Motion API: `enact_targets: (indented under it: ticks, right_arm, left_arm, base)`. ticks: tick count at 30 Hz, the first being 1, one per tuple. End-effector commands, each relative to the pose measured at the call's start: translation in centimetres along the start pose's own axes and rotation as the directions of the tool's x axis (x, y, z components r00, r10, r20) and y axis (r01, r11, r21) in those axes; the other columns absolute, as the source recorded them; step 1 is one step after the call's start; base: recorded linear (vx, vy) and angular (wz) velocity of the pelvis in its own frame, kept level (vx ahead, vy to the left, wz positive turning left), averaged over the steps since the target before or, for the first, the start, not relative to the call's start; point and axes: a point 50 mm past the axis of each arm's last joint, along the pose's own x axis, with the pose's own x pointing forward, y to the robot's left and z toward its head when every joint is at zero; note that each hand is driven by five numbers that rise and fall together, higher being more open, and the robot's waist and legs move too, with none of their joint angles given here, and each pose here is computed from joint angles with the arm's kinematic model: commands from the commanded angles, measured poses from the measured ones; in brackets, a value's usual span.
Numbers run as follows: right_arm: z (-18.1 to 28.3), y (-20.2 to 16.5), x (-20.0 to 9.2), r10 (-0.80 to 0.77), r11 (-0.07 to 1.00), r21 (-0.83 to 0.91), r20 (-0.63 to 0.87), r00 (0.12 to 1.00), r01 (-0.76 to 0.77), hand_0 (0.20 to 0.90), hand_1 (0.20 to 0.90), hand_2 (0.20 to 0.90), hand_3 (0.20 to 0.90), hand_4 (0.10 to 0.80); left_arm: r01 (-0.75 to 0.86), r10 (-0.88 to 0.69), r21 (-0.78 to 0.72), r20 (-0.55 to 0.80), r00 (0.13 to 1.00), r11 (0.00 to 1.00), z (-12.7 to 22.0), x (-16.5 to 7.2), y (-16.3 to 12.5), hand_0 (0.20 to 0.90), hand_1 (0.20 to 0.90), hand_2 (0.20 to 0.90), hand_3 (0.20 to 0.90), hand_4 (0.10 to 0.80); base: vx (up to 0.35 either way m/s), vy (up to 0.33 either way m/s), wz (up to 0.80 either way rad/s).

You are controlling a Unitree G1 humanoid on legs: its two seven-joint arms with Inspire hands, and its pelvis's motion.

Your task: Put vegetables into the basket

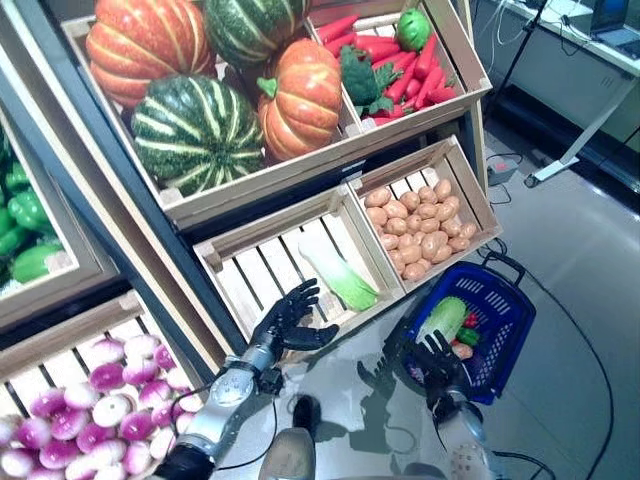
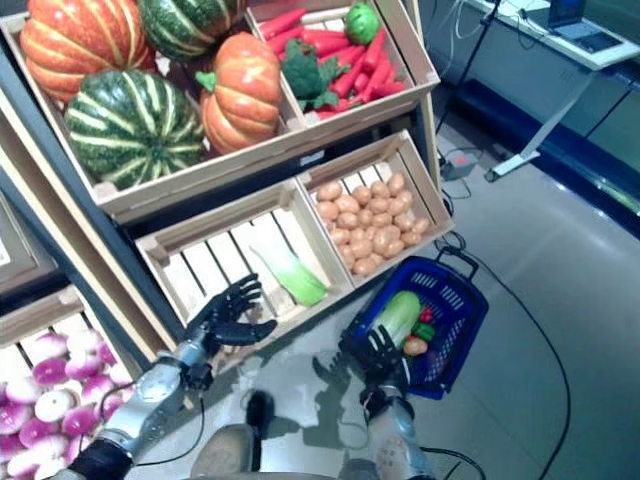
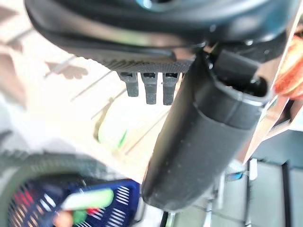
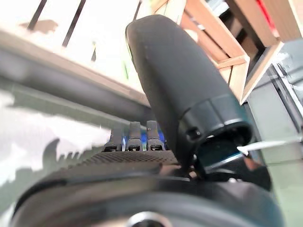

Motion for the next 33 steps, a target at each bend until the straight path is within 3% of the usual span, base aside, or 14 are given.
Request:
enact_targets:
  ticks: [1, 8, 11, 14, 21, 24, 25, 26, 28, 30, 31, 33]
  right_arm:
    - [3.2, 1.0, -0.2, 0.015, 1.000, 0.019, 0.174, 0.985, -0.018, 0.900, 0.900, 0.900, 0.900, 0.800]
    - [3.2, 2.0, 1.0, 0.093, 0.995, 0.013, 0.139, 0.986, -0.095, 0.900, 0.900, 0.900, 0.900, 0.800]
    - [3.6, 2.5, 0.8, 0.149, 0.988, 0.028, 0.154, 0.977, -0.155, 0.900, 0.900, 0.900, 0.900, 0.800]
    - [4.6, 1.3, 0.9, 0.150, 0.987, 0.032, 0.185, 0.971, -0.159, 0.900, 0.900, 0.900, 0.900, 0.800]
    - [5.3, 0.3, 0.8, 0.168, 0.985, -0.005, 0.193, 0.967, -0.171, 0.900, 0.900, 0.900, 0.900, 0.800]
    - [5.0, -0.5, 0.8, 0.142, 0.990, -0.019, 0.159, 0.977, -0.141, 0.900, 0.900, 0.900, 0.900, 0.800]
    - [5.0, -0.9, 0.7, 0.140, 0.990, -0.045, 0.143, 0.980, -0.135, 0.900, 0.900, 0.900, 0.900, 0.800]
    - [4.9, -1.1, 0.7, 0.141, 0.989, -0.057, 0.136, 0.981, -0.135, 0.900, 0.900, 0.900, 0.900, 0.800]
    - [4.7, -1.8, 0.5, 0.145, 0.985, -0.108, 0.103, 0.984, -0.134, 0.900, 0.900, 0.900, 0.900, 0.800]
    - [4.6, -2.2, 0.4, 0.147, 0.981, -0.137, 0.083, 0.986, -0.135, 0.900, 0.900, 0.900, 0.900, 0.800]
    - [4.7, -2.5, 0.4, 0.150, 0.977, -0.165, 0.065, 0.987, -0.138, 0.900, 0.900, 0.900, 0.900, 0.800]
    - [5.2, -2.7, 0.5, 0.160, 0.970, -0.192, 0.063, 0.985, -0.146, 0.900, 0.900, 0.900, 0.900, 0.800]
  left_arm:
    - [0.079, -0.080, 0.010, 0.148, 0.986, 0.997, 3.1, 0.7, -1.8, 0.900, 0.900, 0.900, 0.900, 0.800]
    - [-0.027, 0.046, -0.121, 0.165, 0.985, 0.992, 3.2, 1.7, -2.0, 0.900, 0.900, 0.900, 0.900, 0.800]
    - [-0.006, 0.028, -0.124, 0.177, 0.984, 0.992, 3.1, 1.4, -2.3, 0.900, 0.900, 0.900, 0.900, 0.800]
    - [-0.014, 0.012, 0.007, 0.227, 0.974, 1.000, 3.4, 0.8, -2.7, 0.900, 0.900, 0.900, 0.900, 0.800]
    - [-0.220, 0.108, 0.292, 0.357, 0.928, 0.931, 5.5, 0.4, 0.0, 0.900, 0.900, 0.900, 0.900, 0.800]
    - [-0.415, 0.172, 0.493, 0.464, 0.869, 0.765, 6.9, 0.2, 1.9, 0.900, 0.900, 0.900, 0.900, 0.800]
    - [-0.525, 0.209, 0.602, 0.516, 0.831, 0.602, 8.0, 0.1, 3.9, 0.900, 0.900, 0.900, 0.900, 0.800]
    - [-0.551, 0.219, 0.635, 0.526, 0.822, 0.542, 8.4, 0.0, 4.9, 0.900, 0.900, 0.900, 0.900, 0.800]
    - [-0.617, 0.250, 0.718, 0.564, 0.787, 0.322, 9.5, -0.2, 8.0, 0.900, 0.900, 0.900, 0.900, 0.800]
    - [-0.618, 0.252, 0.761, 0.570, 0.782, 0.197, 10.0, -0.2, 9.5, 0.900, 0.900, 0.900, 0.900, 0.800]
    - [-0.588, 0.250, 0.805, 0.555, 0.793, 0.077, 10.1, 0.1, 10.5, 0.900, 0.900, 0.900, 0.900, 0.800]
    - [-0.550, 0.255, 0.835, 0.536, 0.805, -0.016, 10.5, 0.6, 11.2, 0.900, 0.900, 0.900, 0.900, 0.800]
  base:
    - [0.284, 0.031, -0.07]
    - [0.119, -0.199, 0.00]
    - [0.177, -0.144, 0.41]
    - [0.186, -0.094, -0.01]
    - [0.107, -0.007, 0.01]
    - [0.120, 0.040, -0.08]
    - [0.122, 0.065, -0.03]
    - [0.146, 0.086, -0.03]
    - [0.115, 0.082, -0.03]
    - [0.093, 0.087, -0.04]
    - [0.091, 0.121, -0.07]
    - [0.012, 0.126, -0.08]
